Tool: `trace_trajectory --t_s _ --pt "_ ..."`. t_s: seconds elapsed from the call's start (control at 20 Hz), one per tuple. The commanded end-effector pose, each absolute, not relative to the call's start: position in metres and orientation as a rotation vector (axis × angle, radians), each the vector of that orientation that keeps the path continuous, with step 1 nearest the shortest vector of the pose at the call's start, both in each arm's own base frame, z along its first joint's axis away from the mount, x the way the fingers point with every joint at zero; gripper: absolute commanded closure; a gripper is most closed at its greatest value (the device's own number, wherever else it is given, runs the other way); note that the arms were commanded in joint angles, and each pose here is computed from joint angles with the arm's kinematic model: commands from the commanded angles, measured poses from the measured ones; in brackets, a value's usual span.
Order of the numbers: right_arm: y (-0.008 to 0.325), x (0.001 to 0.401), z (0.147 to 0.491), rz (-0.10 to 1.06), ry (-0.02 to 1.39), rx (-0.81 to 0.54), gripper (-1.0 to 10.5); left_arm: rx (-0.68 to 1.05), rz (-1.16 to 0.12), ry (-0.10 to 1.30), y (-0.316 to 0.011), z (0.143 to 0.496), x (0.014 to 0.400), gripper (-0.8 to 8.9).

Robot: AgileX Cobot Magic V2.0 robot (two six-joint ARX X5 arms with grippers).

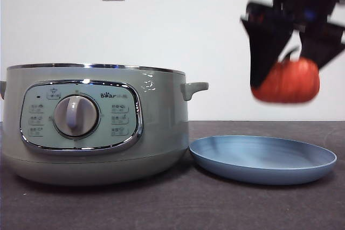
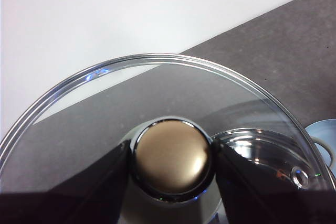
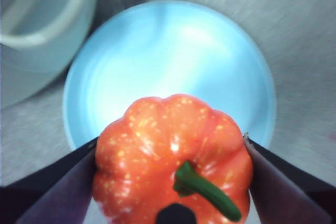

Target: Take the pumpkin out from the steamer,put the pumpkin in the blue plate,close the lid

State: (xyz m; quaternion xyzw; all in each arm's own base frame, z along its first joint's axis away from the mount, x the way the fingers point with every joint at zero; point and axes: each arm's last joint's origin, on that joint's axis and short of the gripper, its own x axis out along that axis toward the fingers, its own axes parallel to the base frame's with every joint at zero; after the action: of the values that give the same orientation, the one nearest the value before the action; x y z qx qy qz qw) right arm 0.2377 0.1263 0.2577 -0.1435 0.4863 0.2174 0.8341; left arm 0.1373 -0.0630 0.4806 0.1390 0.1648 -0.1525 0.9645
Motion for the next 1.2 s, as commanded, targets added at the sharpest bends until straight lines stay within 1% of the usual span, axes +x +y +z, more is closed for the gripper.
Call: trace_trajectory --t_s 0.05,0.3,0.55,0.7,0.75,0.8,0.85,0.95,1.0,1.2 --pt "0.129 0.241 0.235 0.451 0.988 -0.252 9.6 0.251 -0.338 0.252 -0.062 0.492 0.132 8.2" --pt "0.136 0.261 0.21 0.435 0.982 -0.237 9.6 0.247 -0.338 0.259 -0.062 0.491 0.133 8.2" --pt "0.141 0.272 0.178 0.428 1.073 -0.259 9.6 0.254 -0.37 0.305 -0.068 0.485 0.144 8.2" --pt "0.141 0.273 0.17 0.424 1.108 -0.267 9.3 0.253 -0.418 0.327 -0.074 0.482 0.152 8.2" --pt "0.141 0.273 0.17 0.423 1.111 -0.268 8.8 0.255 -0.42 0.337 -0.076 0.48 0.155 8.2" --pt "0.141 0.273 0.17 0.423 1.11 -0.268 7.8 0.257 -0.42 0.346 -0.077 0.479 0.158 8.2" --pt "0.141 0.273 0.17 0.421 1.111 -0.268 6.3 0.259 -0.421 0.353 -0.078 0.478 0.161 8.2" --pt "0.139 0.274 0.17 0.408 1.114 -0.259 4.1 0.26 -0.421 0.357 -0.079 0.477 0.163 8.2" --pt "0.139 0.274 0.17 0.405 1.114 -0.256 3.7 0.26 -0.421 0.355 -0.08 0.477 0.164 8.2" --pt "0.138 0.272 0.177 0.399 1.099 -0.237 3.8 0.26 -0.421 0.358 -0.08 0.477 0.164 8.2"
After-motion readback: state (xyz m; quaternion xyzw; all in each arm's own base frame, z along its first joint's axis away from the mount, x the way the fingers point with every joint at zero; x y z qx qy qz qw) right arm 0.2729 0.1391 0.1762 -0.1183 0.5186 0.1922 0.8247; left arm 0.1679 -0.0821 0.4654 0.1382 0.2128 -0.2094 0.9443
